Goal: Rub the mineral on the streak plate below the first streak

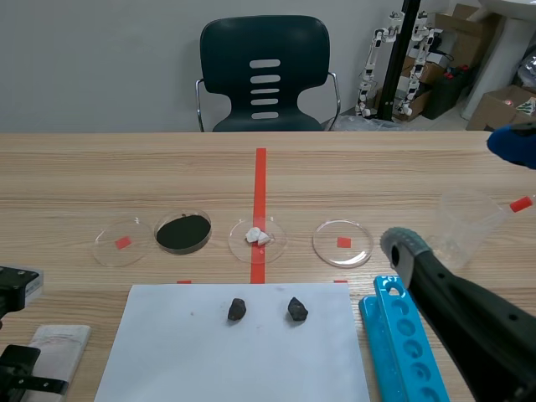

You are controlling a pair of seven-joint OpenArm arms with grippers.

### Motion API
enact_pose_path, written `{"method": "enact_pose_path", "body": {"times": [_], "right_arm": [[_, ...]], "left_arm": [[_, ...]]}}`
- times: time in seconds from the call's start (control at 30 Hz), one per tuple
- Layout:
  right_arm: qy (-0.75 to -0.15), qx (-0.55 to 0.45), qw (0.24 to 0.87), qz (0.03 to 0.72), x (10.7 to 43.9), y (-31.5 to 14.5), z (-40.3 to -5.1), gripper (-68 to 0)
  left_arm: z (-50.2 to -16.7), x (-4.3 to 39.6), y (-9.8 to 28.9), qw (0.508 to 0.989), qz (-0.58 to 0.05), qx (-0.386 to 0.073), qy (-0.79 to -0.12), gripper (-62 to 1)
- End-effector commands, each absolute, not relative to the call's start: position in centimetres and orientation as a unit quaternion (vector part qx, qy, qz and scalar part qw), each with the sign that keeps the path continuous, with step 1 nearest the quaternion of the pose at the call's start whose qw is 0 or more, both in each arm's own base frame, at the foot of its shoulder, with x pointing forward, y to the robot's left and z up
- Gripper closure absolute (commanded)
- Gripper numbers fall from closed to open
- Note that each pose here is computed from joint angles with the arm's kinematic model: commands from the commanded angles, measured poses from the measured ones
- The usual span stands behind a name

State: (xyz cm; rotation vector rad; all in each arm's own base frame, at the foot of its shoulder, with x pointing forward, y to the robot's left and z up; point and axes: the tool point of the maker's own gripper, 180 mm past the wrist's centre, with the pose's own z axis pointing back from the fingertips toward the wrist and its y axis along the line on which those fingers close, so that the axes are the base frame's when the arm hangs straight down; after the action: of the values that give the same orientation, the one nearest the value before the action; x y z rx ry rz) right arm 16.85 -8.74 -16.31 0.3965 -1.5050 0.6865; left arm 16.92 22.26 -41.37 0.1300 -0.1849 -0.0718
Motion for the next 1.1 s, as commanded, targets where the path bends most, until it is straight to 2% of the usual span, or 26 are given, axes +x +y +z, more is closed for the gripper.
{"method": "enact_pose_path", "body": {"times": [0.0, 0.27, 0.43, 0.7, 0.9, 1.07], "right_arm": [[-0.674, 0.18, 0.651, 0.3, 16.9, -8.6, -15.6, -67.9], [-0.674, 0.18, 0.651, 0.3, 16.9, -8.6, -15.6, -67.9], [-0.674, 0.18, 0.651, 0.3, 16.9, -8.6, -15.6, -67.9], [-0.674, 0.18, 0.651, 0.3, 16.9, -8.6, -15.6, -67.9], [-0.674, 0.18, 0.651, 0.3, 16.9, -8.6, -15.6, -67.9], [-0.674, 0.18, 0.651, 0.3, 16.9, -8.6, -15.6, -67.9]], "left_arm": [[-41.6, 16.5, 20.9, 0.995, -0.043, 0.034, -0.089, -12.6], [-41.5, 16.8, 17.7, 0.992, -0.058, -0.054, -0.102, -12.6], [-41.4, 17.1, 17.4, 0.99, -0.056, -0.062, -0.11, -12.6], [-41.5, 17.2, 20.6, 0.991, -0.069, 0.029, -0.108, -12.6], [-41.2, 17.1, 23.4, 0.988, -0.052, 0.106, -0.1, -12.6], [-40.9, 17.2, 24.6, 0.984, -0.052, 0.139, -0.102, -12.6]]}}
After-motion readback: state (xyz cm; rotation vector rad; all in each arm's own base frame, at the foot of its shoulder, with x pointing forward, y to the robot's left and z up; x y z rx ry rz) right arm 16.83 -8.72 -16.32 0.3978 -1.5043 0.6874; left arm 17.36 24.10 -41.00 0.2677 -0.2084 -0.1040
